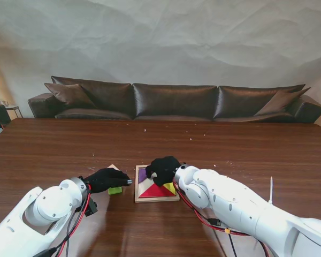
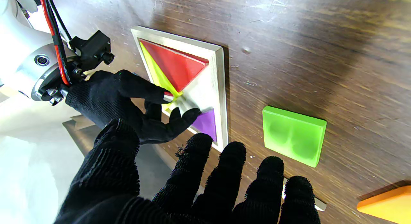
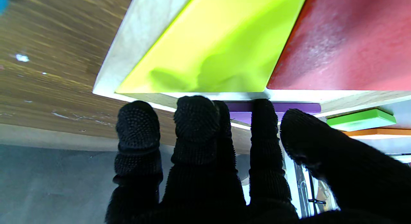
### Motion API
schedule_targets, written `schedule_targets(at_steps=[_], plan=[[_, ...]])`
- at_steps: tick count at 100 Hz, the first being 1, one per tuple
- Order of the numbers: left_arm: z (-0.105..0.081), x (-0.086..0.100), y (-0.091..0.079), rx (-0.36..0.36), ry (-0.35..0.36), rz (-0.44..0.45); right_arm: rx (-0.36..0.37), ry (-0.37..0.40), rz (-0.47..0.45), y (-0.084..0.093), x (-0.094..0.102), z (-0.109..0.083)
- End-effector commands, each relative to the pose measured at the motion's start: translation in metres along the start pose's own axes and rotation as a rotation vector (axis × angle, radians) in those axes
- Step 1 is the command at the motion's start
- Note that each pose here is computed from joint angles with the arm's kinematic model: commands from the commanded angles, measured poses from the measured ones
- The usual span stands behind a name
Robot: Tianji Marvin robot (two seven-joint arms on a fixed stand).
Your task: Assemble the tangram pieces into a square
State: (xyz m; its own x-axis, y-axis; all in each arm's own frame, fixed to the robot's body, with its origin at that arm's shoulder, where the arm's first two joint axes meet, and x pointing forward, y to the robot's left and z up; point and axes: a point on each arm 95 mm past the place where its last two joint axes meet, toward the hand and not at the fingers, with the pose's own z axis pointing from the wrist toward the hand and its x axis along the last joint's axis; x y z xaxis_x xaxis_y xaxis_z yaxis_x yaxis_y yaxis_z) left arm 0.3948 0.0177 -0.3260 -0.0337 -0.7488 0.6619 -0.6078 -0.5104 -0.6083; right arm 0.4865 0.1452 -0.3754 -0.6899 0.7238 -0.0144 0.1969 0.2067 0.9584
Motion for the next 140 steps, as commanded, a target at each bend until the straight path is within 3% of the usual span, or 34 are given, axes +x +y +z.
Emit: schedule_targets(at_steps=[1, 54, 84, 109, 140], plan=[[0.000, 0.001, 0.002, -0.021, 0.002, -0.004, 0.022, -0.002, 0.002, -0.002, 0.001, 0.001], [0.001, 0.001, 0.003, -0.027, -0.001, -0.007, 0.045, -0.012, 0.012, -0.003, 0.001, 0.000], [0.001, 0.001, 0.003, -0.029, -0.001, -0.006, 0.013, -0.017, 0.040, 0.000, -0.001, -0.006], [0.001, 0.001, 0.003, -0.031, 0.001, -0.002, -0.026, -0.031, 0.060, 0.013, 0.000, -0.019], [0.003, 0.001, 0.003, -0.034, 0.001, -0.002, -0.112, -0.097, 0.189, 0.027, 0.008, -0.051]])
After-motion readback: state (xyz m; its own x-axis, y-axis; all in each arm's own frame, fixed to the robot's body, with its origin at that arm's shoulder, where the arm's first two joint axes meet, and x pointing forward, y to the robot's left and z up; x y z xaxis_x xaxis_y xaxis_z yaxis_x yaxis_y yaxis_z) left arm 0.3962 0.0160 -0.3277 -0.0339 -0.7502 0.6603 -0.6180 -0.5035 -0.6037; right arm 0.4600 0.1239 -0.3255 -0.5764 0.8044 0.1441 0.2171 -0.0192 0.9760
